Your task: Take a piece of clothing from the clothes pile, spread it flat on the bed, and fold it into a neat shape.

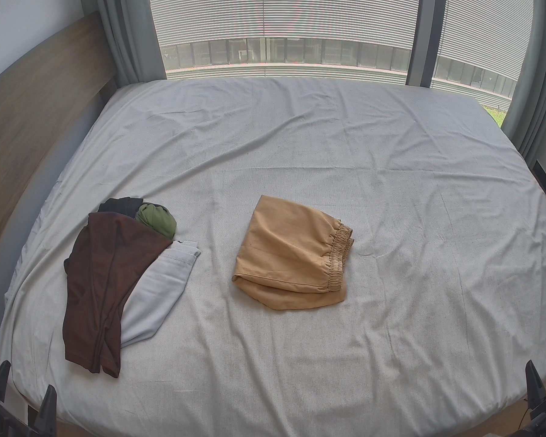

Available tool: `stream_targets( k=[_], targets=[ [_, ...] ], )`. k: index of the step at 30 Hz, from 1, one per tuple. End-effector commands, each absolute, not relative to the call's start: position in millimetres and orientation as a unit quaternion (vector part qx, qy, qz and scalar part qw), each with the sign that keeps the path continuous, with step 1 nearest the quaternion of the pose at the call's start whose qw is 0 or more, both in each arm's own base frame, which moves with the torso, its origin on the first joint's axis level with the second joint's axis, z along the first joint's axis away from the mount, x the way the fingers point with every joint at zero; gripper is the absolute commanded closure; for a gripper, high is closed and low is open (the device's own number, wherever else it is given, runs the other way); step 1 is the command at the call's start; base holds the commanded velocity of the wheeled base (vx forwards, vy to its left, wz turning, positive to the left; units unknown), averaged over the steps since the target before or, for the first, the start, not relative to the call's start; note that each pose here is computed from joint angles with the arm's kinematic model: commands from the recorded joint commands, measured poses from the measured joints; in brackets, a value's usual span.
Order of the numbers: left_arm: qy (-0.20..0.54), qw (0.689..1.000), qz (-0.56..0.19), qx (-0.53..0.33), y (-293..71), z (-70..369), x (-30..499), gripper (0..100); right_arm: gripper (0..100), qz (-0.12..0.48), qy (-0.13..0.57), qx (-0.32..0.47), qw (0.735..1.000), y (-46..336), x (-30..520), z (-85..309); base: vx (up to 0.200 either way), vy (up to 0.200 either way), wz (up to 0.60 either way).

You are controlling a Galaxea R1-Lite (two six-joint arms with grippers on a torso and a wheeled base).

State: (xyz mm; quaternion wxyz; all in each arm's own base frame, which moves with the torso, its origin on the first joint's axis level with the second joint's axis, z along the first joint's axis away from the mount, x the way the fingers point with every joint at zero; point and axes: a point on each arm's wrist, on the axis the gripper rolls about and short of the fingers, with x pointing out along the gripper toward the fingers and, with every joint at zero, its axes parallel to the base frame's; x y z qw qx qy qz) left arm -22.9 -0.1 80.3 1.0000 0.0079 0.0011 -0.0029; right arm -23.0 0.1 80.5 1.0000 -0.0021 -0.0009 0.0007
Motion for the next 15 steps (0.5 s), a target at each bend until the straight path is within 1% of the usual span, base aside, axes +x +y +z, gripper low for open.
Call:
stream_targets(
  k=[1,15],
  targets=[
    [0.002,1.0,-0.003,0.006,-0.1,75.0,-22.8,0,0,0.002,0.001,-0.002,1.0,0.1,-22.8,75.3,0.0,0.0,0.0],
    [0.002,1.0,-0.003,0.005,-0.1,75.0,-22.8,0,0,0.001,0.0,0.005,1.0,0.0,-22.8,75.5,0.0,0.0,0.0]
  ],
)
